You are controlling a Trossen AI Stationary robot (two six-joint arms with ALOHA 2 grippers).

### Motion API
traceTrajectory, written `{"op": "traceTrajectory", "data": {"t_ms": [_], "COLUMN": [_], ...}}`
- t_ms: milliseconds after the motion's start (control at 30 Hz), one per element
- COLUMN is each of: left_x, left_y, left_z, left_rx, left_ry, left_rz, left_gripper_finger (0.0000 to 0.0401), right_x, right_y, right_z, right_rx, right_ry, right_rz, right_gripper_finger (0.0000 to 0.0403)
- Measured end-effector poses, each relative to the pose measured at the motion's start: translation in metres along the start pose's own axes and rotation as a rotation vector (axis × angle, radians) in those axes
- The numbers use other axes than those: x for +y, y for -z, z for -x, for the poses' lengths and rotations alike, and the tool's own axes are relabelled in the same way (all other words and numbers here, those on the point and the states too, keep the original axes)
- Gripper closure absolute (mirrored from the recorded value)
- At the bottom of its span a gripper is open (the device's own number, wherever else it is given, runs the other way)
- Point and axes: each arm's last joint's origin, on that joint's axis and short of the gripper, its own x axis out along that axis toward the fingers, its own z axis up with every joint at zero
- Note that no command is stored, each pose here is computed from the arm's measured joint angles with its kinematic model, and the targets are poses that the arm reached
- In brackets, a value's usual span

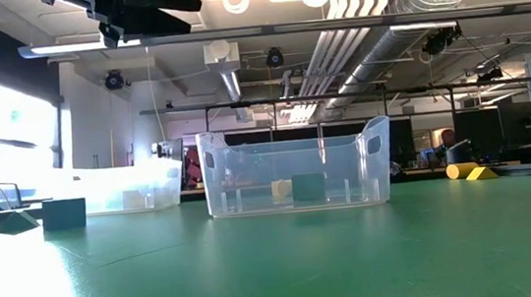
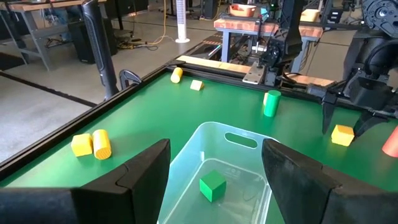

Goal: Sort blocks by size
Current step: Put the yellow cube block into the middle right transparent bin

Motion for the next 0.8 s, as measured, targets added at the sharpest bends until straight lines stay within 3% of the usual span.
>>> {"op": "traceTrajectory", "data": {"t_ms": [267, 500, 667, 800], "left_x": [0.000, 0.000, 0.000, 0.000], "left_y": [0.000, 0.000, 0.000, 0.000], "left_z": [0.000, 0.000, 0.000, 0.000], "left_rx": [0.000, 0.000, 0.000, 0.000], "left_ry": [0.000, 0.001, 0.000, 0.000], "left_rz": [0.000, 0.001, 0.001, 0.003], "left_gripper_finger": [0.0162, 0.0162, 0.0162, 0.0162], "right_x": [-0.007, -0.029, -0.046, -0.060], "right_y": [-0.012, -0.042, -0.089, -0.133], "right_z": [-0.004, -0.011, -0.004, 0.004], "right_rx": [-0.009, -0.075, -0.200, -0.381], "right_ry": [0.009, 0.119, 0.221, 0.244], "right_rz": [0.046, 0.092, 0.183, 0.246], "right_gripper_finger": [0.0276, 0.0274, 0.0274, 0.0274]}}
